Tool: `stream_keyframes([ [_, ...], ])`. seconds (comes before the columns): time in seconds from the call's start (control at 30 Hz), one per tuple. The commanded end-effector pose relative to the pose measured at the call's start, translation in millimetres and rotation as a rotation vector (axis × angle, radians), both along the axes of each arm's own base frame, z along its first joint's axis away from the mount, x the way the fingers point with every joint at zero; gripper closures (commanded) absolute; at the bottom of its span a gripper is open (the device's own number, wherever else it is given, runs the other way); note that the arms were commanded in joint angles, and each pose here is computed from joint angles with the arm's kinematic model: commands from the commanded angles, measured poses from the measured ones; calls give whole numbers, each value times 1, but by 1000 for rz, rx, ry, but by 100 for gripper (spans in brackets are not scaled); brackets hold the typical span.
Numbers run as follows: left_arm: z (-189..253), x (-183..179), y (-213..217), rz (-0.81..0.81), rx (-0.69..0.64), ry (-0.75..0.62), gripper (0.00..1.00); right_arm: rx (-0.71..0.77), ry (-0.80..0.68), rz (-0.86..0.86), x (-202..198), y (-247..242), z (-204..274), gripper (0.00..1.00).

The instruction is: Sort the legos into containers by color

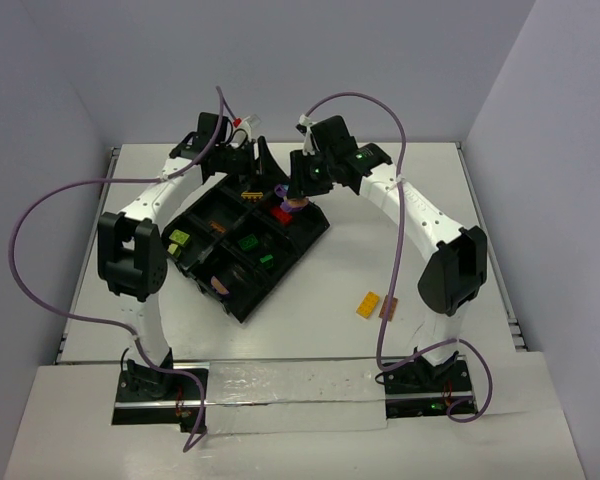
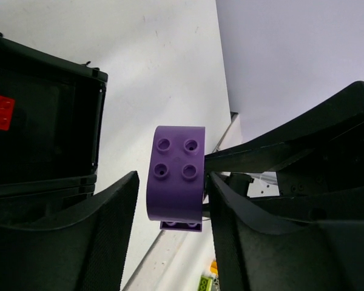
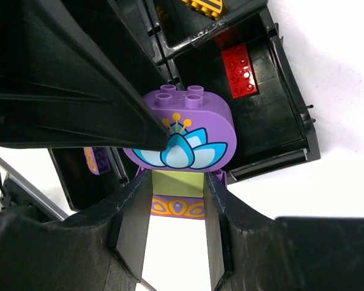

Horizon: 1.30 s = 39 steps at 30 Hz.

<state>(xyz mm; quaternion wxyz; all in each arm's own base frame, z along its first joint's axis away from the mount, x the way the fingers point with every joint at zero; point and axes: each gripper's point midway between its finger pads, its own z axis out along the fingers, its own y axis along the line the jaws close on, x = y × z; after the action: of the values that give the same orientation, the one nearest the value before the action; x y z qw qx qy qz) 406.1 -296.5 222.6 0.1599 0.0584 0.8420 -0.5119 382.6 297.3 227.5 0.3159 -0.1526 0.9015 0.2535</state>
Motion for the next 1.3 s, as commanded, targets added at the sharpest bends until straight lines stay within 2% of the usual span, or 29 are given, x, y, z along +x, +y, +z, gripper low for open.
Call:
stream_keyframes([
  [0.0,25,-4,-12,-77,-85,-57,47,27,-57,10,7,9,21,100],
  [0.1,25,-9,-14,-99,-109,-49,52,10,-46,-10,9,5,16,100],
  [0.17,25,-11,-14,-112,-117,-43,60,8,-43,-14,9,5,14,100],
  [0.33,24,-14,-13,-117,-114,-34,96,5,-44,-20,12,6,13,100],
  [0.37,23,-14,-13,-116,-113,-33,100,6,-44,-21,12,6,13,100],
  [0.5,23,-14,-12,-109,-106,-35,100,4,-42,-25,12,6,11,99],
  [0.6,20,-13,-12,-106,-99,-26,100,-7,-39,-27,12,4,8,86],
  [0.67,18,-13,-11,-102,-95,-22,100,-12,-38,-28,11,3,8,74],
  [0.7,18,-13,-11,-101,-95,-23,100,-13,-38,-29,11,2,8,64],
  [0.73,17,-12,-11,-97,-90,-21,100,-14,-42,-31,11,1,9,49],
  [0.8,15,-13,-11,-101,-88,-9,100,-19,-46,-37,11,-1,11,37],
  [0.93,7,-7,-1,-68,-79,5,100,-43,-85,-67,13,-13,28,30],
  [1.1,24,8,15,0,-126,-30,100,17,-121,-124,14,-42,55,29],
  [1.2,38,12,25,28,-201,-50,100,243,-103,-101,12,-44,79,30],
  [1.27,75,16,32,54,-313,-117,100,388,-36,-123,12,-56,77,30],
])
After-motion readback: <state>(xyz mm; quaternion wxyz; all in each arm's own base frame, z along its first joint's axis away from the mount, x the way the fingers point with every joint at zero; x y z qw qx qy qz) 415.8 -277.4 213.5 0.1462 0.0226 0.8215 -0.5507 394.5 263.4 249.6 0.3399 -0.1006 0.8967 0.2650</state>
